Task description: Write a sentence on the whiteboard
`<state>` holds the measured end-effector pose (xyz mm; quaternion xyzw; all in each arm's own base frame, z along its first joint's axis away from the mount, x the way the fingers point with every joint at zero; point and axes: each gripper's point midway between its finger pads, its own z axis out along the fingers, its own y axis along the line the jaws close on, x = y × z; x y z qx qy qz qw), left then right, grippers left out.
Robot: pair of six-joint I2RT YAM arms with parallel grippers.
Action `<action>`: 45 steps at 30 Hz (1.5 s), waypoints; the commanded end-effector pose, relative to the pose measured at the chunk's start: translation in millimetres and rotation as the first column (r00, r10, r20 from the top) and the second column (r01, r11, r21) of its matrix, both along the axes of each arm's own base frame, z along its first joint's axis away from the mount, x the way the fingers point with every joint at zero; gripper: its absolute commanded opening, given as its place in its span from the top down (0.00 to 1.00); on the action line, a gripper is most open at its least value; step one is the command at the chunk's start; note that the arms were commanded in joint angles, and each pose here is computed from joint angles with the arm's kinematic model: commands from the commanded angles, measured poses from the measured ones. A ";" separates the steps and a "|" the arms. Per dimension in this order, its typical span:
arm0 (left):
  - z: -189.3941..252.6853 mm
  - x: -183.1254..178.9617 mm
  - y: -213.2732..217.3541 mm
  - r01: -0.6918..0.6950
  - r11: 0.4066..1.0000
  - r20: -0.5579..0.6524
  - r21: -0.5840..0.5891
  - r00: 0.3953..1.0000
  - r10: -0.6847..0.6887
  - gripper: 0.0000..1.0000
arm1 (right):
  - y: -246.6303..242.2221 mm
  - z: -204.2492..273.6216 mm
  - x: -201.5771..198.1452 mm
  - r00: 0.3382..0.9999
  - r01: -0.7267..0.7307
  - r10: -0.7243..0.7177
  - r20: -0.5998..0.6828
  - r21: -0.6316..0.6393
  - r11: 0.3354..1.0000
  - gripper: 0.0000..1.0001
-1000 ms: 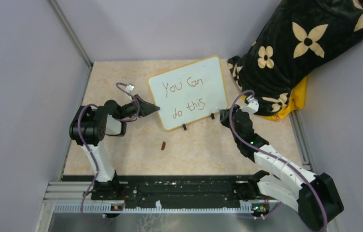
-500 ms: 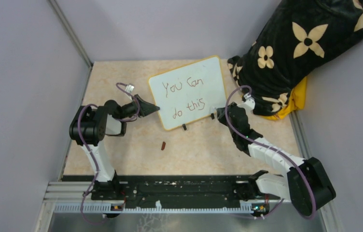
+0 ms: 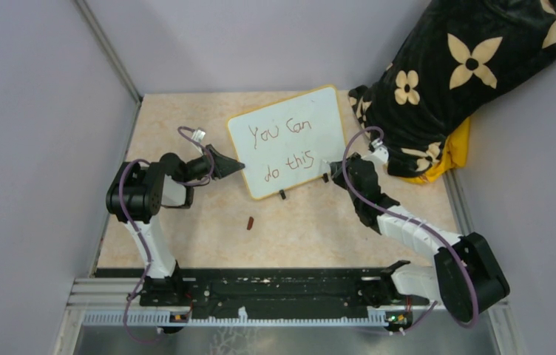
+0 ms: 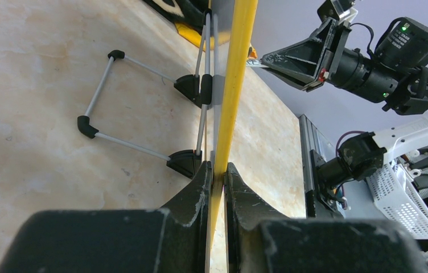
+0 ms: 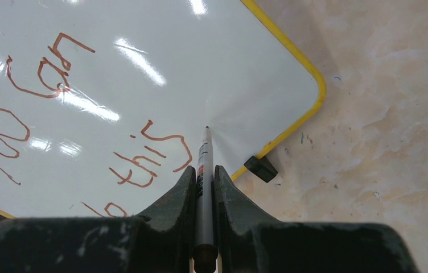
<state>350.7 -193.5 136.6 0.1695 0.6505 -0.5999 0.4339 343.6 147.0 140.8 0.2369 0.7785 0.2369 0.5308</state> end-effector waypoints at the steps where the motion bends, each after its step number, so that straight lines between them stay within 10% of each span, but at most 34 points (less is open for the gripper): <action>1: 10.8 -9.6 -4.2 0.034 0.999 0.129 0.004 0.991 -0.034 1.00 | 5.7 33.4 16.5 0.997 0.008 -0.013 0.077 0.053 0.999 1.00; 45: 15.1 -9.6 -3.7 0.024 1.000 0.138 0.003 0.990 -0.024 0.95 | -7.7 62.5 -17.1 0.995 -0.022 0.014 0.099 0.075 0.997 1.00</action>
